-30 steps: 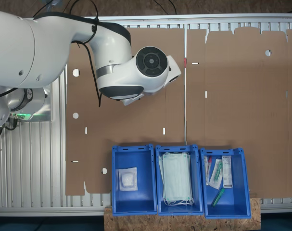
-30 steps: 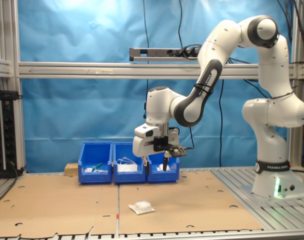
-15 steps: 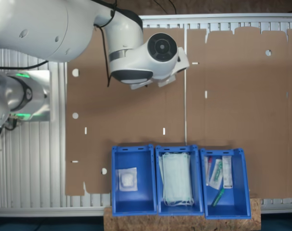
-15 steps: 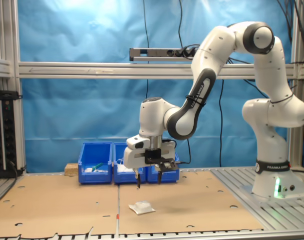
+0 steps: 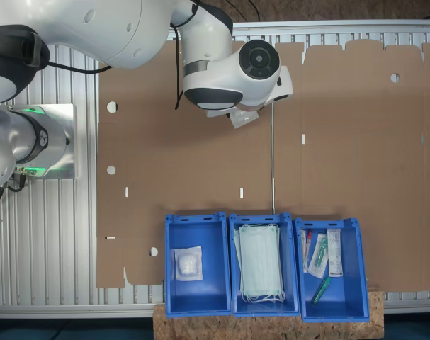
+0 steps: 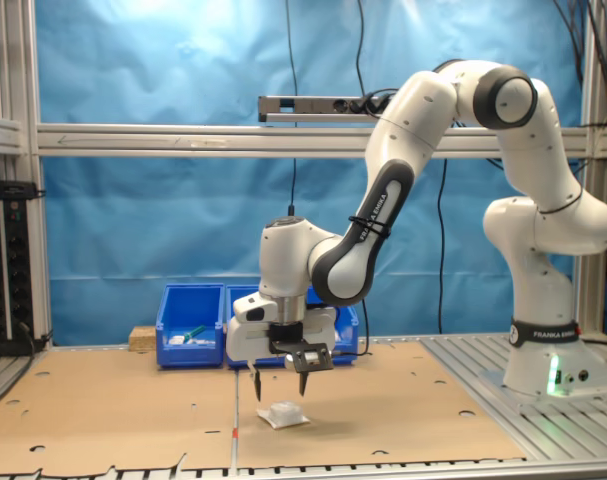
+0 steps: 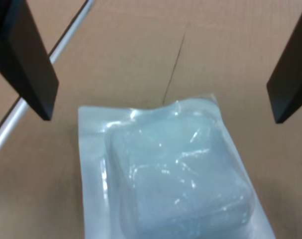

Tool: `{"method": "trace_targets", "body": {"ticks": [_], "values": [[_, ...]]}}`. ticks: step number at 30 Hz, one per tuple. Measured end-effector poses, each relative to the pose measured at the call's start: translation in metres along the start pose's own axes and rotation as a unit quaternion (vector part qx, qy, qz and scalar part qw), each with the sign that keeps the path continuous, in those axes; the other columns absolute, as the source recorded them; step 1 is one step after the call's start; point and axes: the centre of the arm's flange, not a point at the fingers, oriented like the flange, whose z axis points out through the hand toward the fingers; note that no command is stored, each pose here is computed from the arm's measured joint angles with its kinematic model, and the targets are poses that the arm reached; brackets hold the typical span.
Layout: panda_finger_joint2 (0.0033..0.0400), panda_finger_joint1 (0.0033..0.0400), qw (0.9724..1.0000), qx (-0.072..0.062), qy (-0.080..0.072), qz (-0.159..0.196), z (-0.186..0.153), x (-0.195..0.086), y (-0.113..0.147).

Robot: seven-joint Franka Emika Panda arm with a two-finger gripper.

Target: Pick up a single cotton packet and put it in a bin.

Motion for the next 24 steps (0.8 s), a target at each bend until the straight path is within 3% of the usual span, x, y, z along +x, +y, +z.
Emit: {"method": "trace_targets", "body": {"ticks": [24], "values": [[0.04, 0.04, 0.9994, 0.016, -0.015, 0.027, 0.031, 0.01, -0.014]]}}
